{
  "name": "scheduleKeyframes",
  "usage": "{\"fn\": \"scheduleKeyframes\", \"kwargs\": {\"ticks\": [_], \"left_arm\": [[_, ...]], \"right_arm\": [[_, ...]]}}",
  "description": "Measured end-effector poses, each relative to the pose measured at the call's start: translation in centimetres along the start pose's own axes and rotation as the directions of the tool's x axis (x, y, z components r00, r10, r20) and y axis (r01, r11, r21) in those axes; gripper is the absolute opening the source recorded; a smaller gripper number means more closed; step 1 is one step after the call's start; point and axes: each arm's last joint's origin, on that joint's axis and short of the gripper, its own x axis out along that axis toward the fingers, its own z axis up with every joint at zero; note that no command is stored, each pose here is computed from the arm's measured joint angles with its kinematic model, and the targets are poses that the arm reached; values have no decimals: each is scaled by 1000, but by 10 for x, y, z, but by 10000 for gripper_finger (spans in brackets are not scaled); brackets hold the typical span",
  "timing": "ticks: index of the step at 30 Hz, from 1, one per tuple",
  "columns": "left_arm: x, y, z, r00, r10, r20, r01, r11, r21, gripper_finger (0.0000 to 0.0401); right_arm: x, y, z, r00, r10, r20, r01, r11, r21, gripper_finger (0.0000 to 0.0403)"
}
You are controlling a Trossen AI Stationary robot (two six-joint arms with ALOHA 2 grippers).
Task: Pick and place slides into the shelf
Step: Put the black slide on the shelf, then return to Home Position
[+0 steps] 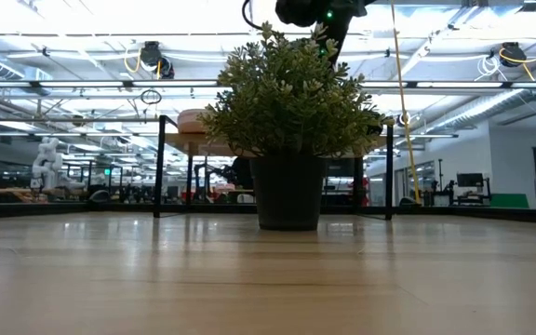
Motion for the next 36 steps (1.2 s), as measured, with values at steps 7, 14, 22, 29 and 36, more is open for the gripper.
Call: {"fn": "scheduleKeyframes", "kwargs": {"ticks": [7,14,22,29,36], "left_arm": [[0,0,0,1000,0,0,0,1000,-12,134],[0,0,0,1000,0,0,0,1000,-14,134],[0,0,0,1000,0,0,0,1000,-12,134],[0,0,0,1000,0,0,0,1000,-10,134],[0,0,0,1000,0,0,0,1000,-9,134]], "right_arm": [[3,-4,-2,1000,-9,-10,9,1000,8,206],[0,0,0,1000,-2,-1,2,1000,3,206],[0,1,-3,1000,7,-23,-7,1000,-11,206],[-1,2,-3,1000,12,-26,-12,1000,8,206],[-5,8,-3,999,25,-30,-26,1000,-9,206]]}}
